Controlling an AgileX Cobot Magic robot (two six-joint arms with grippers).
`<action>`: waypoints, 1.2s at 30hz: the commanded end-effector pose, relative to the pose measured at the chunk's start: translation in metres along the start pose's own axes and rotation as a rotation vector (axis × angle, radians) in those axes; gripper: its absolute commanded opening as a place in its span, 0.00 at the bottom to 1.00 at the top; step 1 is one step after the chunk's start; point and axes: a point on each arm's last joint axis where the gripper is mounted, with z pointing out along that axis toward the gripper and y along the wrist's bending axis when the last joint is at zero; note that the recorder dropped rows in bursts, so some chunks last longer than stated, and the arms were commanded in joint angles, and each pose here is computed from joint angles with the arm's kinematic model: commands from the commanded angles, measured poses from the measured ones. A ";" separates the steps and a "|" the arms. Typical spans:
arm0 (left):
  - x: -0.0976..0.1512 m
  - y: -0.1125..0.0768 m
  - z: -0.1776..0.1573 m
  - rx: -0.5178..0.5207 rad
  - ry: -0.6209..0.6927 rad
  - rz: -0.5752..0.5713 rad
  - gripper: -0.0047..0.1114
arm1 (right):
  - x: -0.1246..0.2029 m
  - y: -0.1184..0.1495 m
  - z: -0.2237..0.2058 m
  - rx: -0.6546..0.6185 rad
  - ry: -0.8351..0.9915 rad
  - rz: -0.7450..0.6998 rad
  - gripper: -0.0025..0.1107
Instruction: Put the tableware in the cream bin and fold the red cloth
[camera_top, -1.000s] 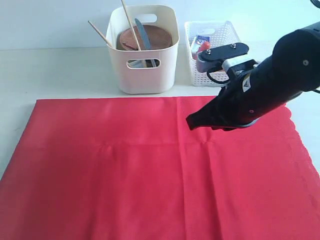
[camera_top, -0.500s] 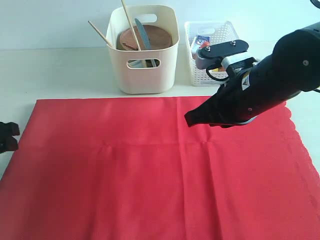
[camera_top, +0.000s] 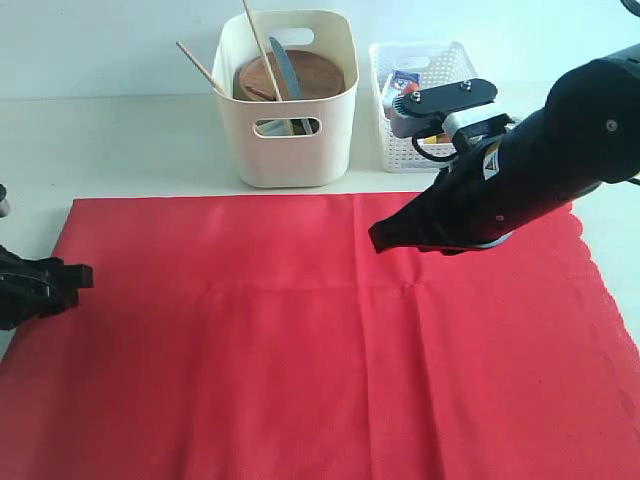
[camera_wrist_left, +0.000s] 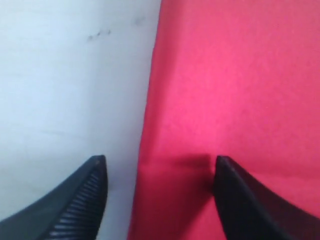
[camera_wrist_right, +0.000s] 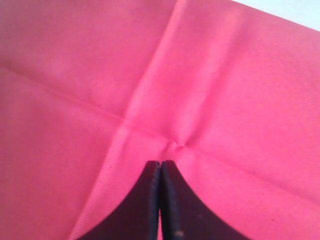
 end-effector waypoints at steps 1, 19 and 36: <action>0.019 0.002 0.010 -0.021 0.137 -0.012 0.35 | -0.001 -0.001 -0.002 0.000 -0.016 0.003 0.02; 0.007 0.028 -0.001 -0.045 0.132 0.030 0.04 | 0.003 -0.003 -0.002 0.011 0.023 -0.033 0.02; -0.069 0.023 -0.073 0.036 0.039 0.185 0.04 | 0.035 0.009 0.073 -0.140 0.320 -0.015 0.02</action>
